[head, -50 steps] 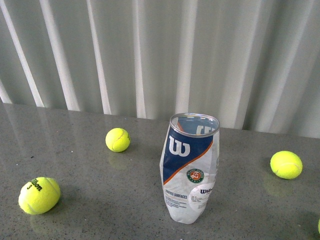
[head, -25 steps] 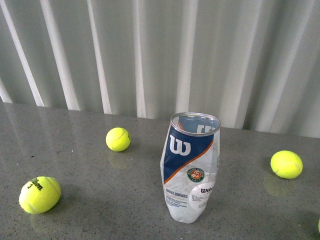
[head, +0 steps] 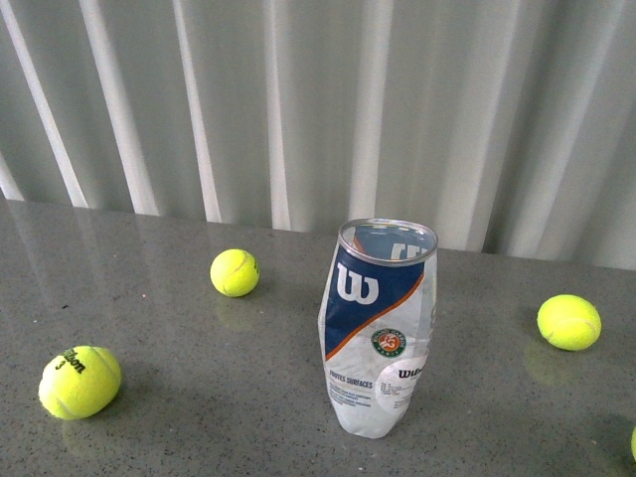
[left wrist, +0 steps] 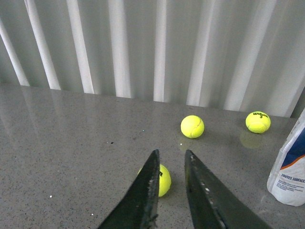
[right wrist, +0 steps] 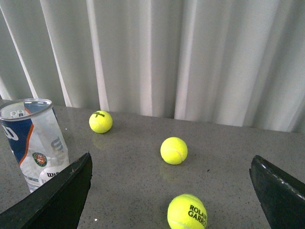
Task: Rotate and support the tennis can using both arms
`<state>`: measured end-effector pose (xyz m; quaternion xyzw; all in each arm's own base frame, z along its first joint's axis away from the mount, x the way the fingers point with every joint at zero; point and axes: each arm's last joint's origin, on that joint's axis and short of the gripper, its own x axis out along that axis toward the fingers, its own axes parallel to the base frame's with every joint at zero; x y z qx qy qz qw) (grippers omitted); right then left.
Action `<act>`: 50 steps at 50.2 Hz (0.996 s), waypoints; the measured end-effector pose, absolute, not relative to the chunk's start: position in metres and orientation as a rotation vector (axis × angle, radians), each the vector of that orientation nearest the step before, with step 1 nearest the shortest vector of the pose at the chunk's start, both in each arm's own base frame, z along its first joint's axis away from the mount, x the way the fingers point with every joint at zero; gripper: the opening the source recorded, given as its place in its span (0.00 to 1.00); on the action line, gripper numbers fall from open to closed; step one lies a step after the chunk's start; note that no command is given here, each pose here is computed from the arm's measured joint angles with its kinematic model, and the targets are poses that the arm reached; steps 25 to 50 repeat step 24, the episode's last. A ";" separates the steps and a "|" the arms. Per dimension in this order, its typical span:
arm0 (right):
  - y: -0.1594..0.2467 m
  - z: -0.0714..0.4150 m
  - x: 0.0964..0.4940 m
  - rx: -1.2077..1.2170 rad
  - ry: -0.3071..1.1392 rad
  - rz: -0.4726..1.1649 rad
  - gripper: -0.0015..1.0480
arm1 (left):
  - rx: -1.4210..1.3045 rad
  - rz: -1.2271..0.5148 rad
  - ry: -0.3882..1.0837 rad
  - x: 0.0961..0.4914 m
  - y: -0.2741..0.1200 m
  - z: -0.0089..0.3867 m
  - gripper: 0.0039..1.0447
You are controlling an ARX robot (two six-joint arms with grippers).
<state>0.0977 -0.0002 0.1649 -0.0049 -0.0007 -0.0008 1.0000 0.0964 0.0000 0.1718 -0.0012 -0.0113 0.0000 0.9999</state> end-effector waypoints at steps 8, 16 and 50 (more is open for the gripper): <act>0.000 0.165 0.098 -0.010 -0.001 -0.001 0.93 | -0.002 0.000 -0.023 0.096 0.000 0.172 0.48; 0.000 0.165 0.098 -0.010 -0.001 -0.002 0.93 | -0.002 0.000 -0.023 0.096 0.000 0.172 0.79; 0.000 0.165 0.098 -0.010 -0.001 -0.002 0.93 | -0.002 0.000 -0.023 0.096 0.000 0.172 0.93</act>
